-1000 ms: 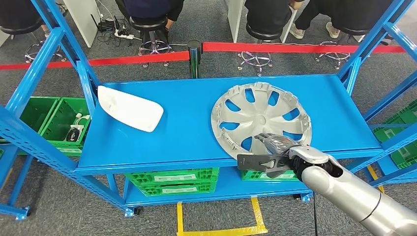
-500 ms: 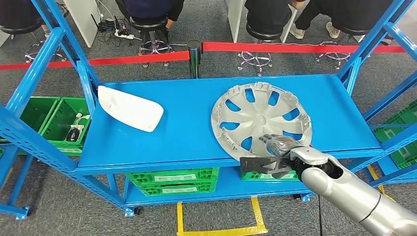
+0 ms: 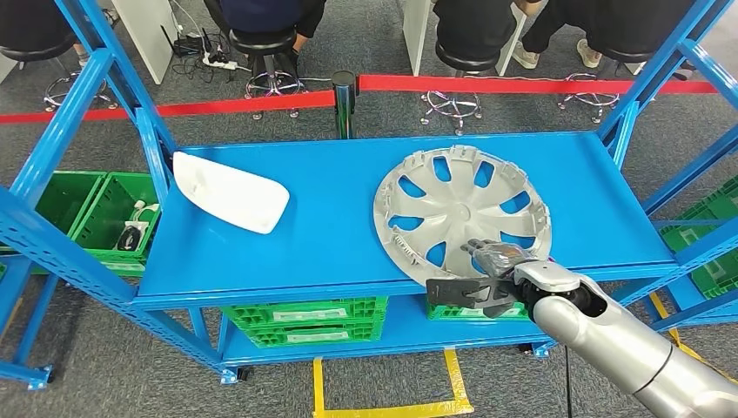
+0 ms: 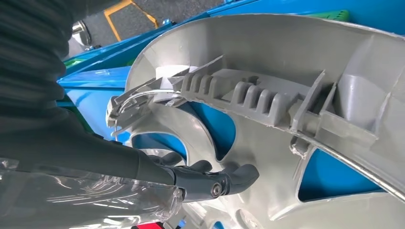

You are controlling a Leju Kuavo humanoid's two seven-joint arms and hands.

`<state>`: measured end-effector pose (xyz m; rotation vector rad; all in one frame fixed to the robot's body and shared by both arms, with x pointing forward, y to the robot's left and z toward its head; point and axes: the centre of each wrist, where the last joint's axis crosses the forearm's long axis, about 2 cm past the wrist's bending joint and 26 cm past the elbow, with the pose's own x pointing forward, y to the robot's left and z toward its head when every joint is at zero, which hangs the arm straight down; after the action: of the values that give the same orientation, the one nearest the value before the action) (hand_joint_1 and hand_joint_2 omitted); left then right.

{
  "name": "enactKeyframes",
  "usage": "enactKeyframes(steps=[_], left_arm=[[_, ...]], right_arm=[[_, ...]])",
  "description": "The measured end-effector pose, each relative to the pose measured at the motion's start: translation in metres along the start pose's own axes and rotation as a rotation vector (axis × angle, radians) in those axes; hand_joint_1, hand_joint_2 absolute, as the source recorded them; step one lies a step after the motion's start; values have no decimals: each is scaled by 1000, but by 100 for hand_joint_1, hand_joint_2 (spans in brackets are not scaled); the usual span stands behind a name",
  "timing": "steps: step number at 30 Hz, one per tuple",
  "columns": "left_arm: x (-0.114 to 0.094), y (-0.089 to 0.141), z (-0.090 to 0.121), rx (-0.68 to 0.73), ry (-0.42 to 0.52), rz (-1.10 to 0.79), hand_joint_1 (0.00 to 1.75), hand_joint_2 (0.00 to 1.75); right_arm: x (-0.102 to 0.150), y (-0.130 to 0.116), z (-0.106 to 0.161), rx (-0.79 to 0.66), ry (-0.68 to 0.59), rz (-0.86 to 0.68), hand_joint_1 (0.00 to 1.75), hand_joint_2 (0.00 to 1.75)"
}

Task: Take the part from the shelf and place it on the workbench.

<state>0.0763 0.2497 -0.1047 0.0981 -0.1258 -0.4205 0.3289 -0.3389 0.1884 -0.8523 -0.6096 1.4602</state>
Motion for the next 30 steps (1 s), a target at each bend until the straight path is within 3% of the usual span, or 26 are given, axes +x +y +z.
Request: enactKeyframes(steps=[30], left_arm=[[-1, 1, 0, 5, -5, 3, 0, 0]], right_arm=[[1, -2, 0, 20, -23, -47, 175, 175]])
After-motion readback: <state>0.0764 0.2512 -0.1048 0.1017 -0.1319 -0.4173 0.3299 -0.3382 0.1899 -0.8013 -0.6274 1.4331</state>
